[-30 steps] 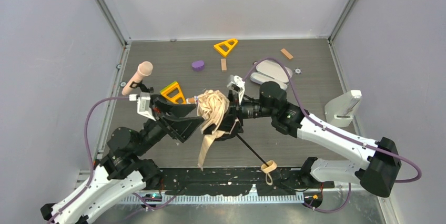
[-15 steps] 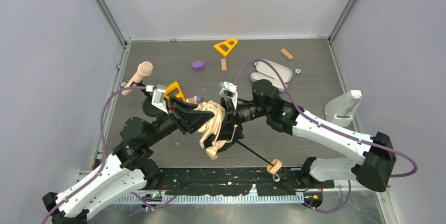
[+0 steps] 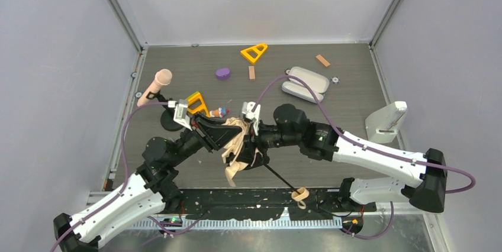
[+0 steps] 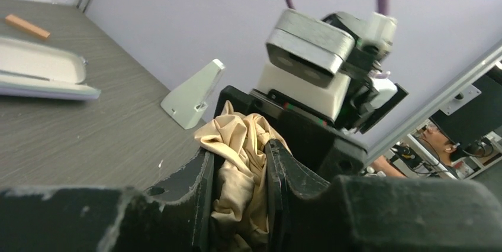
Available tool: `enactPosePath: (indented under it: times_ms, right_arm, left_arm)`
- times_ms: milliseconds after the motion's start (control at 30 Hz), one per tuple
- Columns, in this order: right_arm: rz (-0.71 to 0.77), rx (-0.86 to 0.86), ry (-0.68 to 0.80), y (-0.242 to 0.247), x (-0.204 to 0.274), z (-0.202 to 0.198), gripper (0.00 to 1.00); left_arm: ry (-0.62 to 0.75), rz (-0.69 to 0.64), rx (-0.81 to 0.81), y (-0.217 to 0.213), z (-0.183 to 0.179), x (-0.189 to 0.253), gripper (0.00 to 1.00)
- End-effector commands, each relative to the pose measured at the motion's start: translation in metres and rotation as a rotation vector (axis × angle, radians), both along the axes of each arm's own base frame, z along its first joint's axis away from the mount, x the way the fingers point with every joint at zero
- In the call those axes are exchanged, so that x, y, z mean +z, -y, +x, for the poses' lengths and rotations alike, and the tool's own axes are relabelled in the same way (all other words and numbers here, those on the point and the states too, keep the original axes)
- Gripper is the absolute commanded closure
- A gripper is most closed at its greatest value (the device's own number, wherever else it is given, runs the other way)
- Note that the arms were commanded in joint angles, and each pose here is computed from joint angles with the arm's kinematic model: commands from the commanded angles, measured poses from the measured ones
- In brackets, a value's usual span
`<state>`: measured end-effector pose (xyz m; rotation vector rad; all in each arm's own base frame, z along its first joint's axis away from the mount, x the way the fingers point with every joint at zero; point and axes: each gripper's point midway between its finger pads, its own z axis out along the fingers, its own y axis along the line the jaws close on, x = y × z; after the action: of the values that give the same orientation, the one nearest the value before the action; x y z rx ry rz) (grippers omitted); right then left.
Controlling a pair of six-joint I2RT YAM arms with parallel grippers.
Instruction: Put away the umbrella
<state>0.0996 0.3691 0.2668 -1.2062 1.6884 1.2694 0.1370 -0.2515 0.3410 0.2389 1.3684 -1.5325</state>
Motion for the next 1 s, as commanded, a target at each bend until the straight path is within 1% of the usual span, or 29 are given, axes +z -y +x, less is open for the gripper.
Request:
enactPosePath:
  times_ms: [0, 67, 100, 133, 167, 200, 233, 300, 333, 367, 400, 433, 467, 600, 767, 833, 867, 900, 933, 967]
  right_arm:
    - [-0.057, -0.257, 0.243, -0.025, -0.027, 0.044, 0.36]
    - [-0.084, -0.368, 0.298, -0.026, -0.039, 0.064, 0.31]
    - [-0.112, -0.378, 0.305, -0.028, -0.055, 0.065, 0.29]
    - [-0.093, -0.425, 0.321, -0.030, -0.053, 0.074, 0.28]
    - [-0.114, -0.441, 0.323, -0.031, -0.066, 0.077, 0.26]
    - [-0.097, -0.491, 0.333, -0.032, -0.064, 0.085, 0.26]
    - [-0.116, -0.510, 0.335, -0.034, -0.075, 0.090, 0.25]
    - [-0.119, -0.565, 0.347, -0.039, -0.082, 0.101, 0.24]
    - [-0.103, -0.596, 0.354, -0.042, -0.077, 0.108, 0.23]
    - [-0.116, -0.605, 0.356, -0.047, -0.085, 0.111, 0.23]
    - [-0.110, -0.630, 0.359, -0.050, -0.083, 0.116, 0.23]
    - [-0.131, -0.638, 0.357, -0.054, -0.093, 0.119, 0.23]
    - [-0.129, -0.657, 0.356, -0.057, -0.091, 0.123, 0.23]
    - [-0.218, -0.691, 0.349, -0.067, -0.123, 0.133, 0.23]
    - [-0.321, -0.725, 0.348, -0.066, -0.156, 0.140, 0.23]
    - [-0.344, -0.747, 0.346, -0.062, -0.164, 0.142, 0.33]
    - [-0.346, -0.757, 0.344, -0.060, -0.164, 0.142, 0.45]
    - [-0.351, -0.771, 0.342, -0.057, -0.163, 0.143, 0.51]
    - [-0.343, -0.789, 0.346, -0.051, -0.157, 0.143, 0.63]
    - [-0.327, -0.796, 0.346, -0.049, -0.150, 0.144, 0.70]
  left_arm:
    - [-0.032, -0.164, -0.035, -0.004, -0.006, 0.025, 1.00]
    - [-0.042, -0.184, -0.025, -0.006, -0.005, 0.026, 1.00]
    - [-0.050, -0.193, -0.016, -0.008, -0.004, 0.025, 1.00]
    - [-0.056, -0.203, -0.009, -0.010, -0.003, 0.025, 1.00]
    - [-0.062, -0.208, -0.003, -0.012, -0.003, 0.024, 1.00]
    - [-0.069, -0.213, 0.005, -0.013, -0.002, 0.022, 1.00]
    - [-0.079, -0.218, 0.013, -0.015, -0.001, 0.020, 1.00]
    - [-0.092, -0.228, 0.025, -0.018, 0.000, 0.016, 1.00]
    - [-0.100, -0.234, 0.031, -0.020, 0.000, 0.014, 1.00]
    - [-0.108, -0.239, 0.034, -0.021, 0.001, 0.012, 1.00]
    - [-0.115, -0.243, 0.039, -0.022, 0.001, 0.010, 1.00]
    - [-0.121, -0.244, 0.043, -0.023, 0.001, 0.008, 1.00]
    - [-0.125, -0.247, 0.047, -0.024, 0.002, 0.007, 1.00]
    - [-0.128, -0.254, 0.063, -0.028, 0.002, 0.008, 1.00]
    - [-0.126, -0.271, 0.082, -0.032, 0.003, 0.011, 1.00]
    - [-0.122, -0.274, 0.083, -0.033, 0.003, 0.012, 1.00]
    - [-0.119, -0.275, 0.083, -0.033, 0.003, 0.013, 1.00]
    - [-0.116, -0.273, 0.084, -0.034, 0.002, 0.014, 1.00]
    - [-0.114, -0.267, 0.088, -0.034, 0.002, 0.013, 1.00]
    - [-0.109, -0.261, 0.092, -0.035, 0.002, 0.013, 1.00]
